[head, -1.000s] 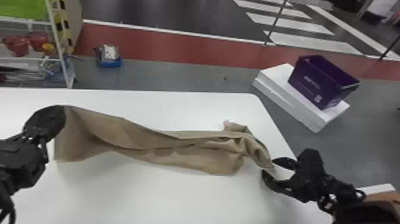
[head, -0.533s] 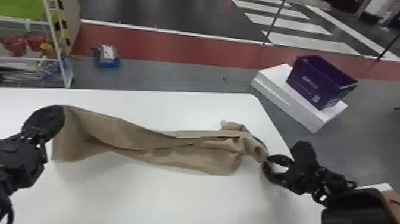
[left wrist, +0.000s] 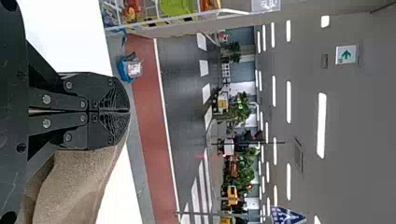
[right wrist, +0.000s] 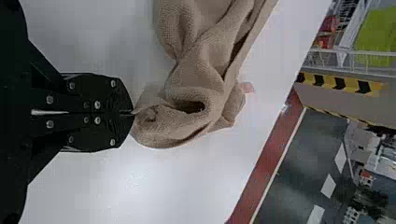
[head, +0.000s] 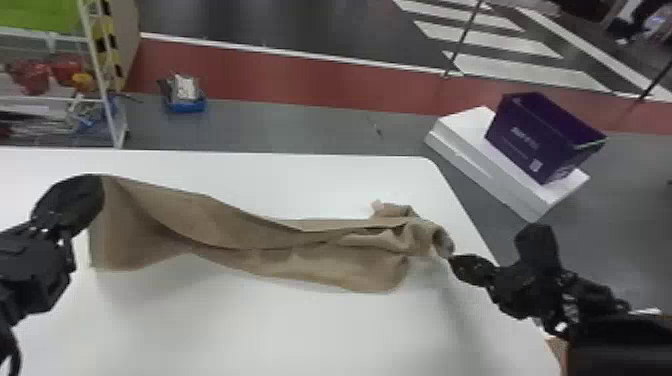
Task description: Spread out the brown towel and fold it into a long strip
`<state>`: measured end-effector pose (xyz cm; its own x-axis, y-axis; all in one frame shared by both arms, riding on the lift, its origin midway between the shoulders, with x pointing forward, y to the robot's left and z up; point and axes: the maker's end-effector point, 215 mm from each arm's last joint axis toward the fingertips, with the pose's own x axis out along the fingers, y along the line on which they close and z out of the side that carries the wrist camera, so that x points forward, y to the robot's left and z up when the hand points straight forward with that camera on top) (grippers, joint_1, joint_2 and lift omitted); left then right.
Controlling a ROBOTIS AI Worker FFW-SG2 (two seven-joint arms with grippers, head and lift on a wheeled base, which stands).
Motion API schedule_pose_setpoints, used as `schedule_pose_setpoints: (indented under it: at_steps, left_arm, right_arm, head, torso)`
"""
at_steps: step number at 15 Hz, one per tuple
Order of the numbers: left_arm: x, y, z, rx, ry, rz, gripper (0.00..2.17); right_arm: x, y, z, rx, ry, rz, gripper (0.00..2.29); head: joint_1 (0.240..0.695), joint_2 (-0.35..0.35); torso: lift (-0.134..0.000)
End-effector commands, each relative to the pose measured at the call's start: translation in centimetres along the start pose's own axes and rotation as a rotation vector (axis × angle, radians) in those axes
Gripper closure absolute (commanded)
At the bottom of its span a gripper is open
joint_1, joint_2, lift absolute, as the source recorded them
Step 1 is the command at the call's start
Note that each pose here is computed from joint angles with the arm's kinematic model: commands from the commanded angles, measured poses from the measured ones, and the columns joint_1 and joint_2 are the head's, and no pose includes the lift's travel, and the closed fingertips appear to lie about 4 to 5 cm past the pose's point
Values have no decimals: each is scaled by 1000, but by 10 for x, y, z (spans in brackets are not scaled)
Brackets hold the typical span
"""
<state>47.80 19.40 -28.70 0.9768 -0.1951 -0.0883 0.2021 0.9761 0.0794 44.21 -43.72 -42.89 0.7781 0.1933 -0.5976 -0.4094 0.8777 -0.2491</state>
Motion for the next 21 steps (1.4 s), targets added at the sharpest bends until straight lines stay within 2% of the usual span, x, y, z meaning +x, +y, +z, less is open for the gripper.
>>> schedule_pose_setpoints:
  at_steps: [1, 4, 7, 12, 16, 19, 21]
  left_arm:
    - [-3, 11, 8, 5, -14, 19, 1899]
    - [-9, 26, 22, 6, -38, 41, 1899]
    - [-14, 43, 27, 3, -39, 68, 1899]
    - [-27, 78, 44, -24, -53, 115, 1899]
    - [-42, 92, 70, -40, -69, 131, 1899]
    - [-48, 97, 83, -56, -82, 132, 1899]
    - [-50, 99, 82, -62, -70, 133, 1899]
  right_arm:
    - [-27, -25, 24, 66, -83, -34, 1507]
    - [-58, -61, 55, 148, -170, -59, 1511]
    - [-79, -90, 77, 185, -220, -86, 1507]
    - [-97, -120, 92, 168, -233, -134, 1507]
    - [-103, -118, 108, 160, -255, -123, 1507]
    - [-109, -119, 121, 126, -278, -129, 1507]
    - [-109, -103, 130, 57, -298, -62, 1507]
  head:
    - [695, -290]
    - [695, -292]
    - [695, -303]
    - [695, -301]
    - [680, -283]
    - [659, -272]
    - [648, -266]
  torso:
    - [-123]
    - [-123]
    - [-123]
    - [-123]
    - [-123]
    - [-123]
    - [-123]
